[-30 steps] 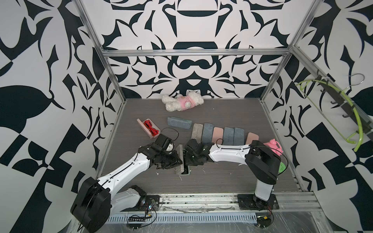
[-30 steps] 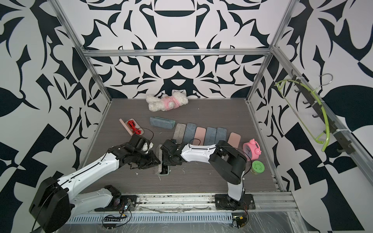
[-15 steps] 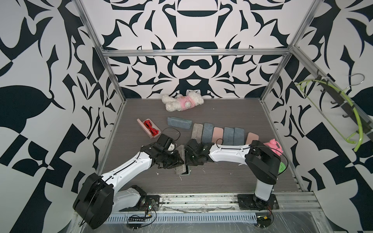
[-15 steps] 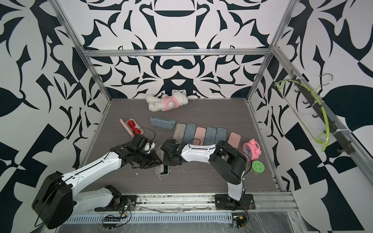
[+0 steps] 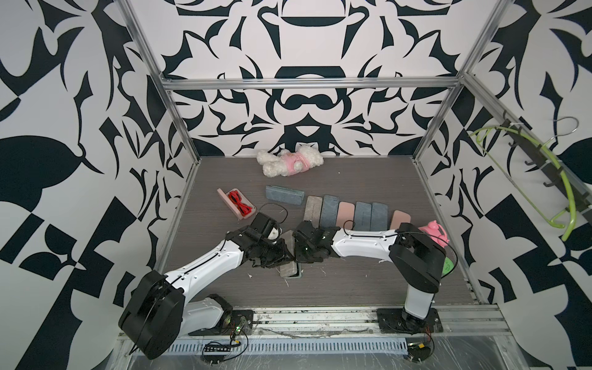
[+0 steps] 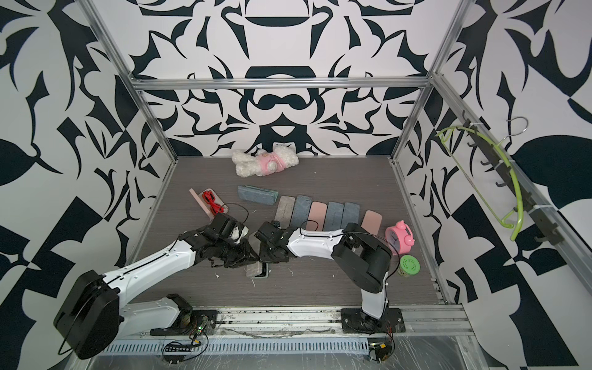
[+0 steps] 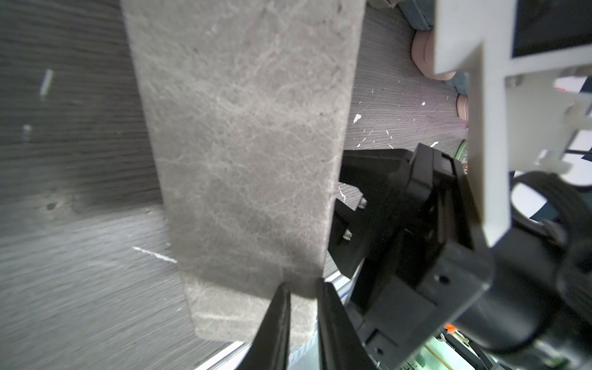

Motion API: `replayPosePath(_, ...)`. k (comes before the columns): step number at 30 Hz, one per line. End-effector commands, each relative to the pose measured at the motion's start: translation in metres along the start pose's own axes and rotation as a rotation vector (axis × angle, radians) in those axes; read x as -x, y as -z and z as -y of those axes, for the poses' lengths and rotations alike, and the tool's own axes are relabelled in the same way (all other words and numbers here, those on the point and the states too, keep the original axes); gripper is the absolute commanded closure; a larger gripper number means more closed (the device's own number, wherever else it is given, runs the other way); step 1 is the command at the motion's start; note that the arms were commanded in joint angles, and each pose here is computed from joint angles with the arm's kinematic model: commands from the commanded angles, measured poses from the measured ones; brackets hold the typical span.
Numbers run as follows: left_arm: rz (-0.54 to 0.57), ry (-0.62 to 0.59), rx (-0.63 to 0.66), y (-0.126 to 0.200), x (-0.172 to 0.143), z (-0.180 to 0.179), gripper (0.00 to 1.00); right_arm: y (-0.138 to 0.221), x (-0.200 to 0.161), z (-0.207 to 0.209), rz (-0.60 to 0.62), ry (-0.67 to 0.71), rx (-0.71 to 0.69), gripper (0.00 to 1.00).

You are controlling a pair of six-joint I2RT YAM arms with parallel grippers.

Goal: Close the glasses case
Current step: Close the glasses case at the center of the board.

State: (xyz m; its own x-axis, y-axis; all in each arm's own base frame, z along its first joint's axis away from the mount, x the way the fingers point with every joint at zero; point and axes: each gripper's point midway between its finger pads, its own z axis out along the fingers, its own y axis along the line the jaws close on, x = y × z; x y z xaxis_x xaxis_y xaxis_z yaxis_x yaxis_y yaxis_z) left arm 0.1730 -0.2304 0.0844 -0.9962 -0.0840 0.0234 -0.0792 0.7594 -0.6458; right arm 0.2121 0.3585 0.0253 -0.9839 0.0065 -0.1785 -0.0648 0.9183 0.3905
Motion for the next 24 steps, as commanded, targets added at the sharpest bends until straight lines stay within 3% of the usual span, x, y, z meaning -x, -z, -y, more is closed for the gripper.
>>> replayPosePath(1, -0.008, 0.029, 0.055, -0.010, -0.003, -0.020, 0.80, 0.000, 0.002, -0.008, 0.011, 0.004, 0.047, 1.00)
replayPosePath(24, -0.032, 0.052, 0.051, -0.018, -0.004, -0.023, 0.80, -0.002, 0.000, -0.008, 0.005, 0.003, 0.053, 1.00)
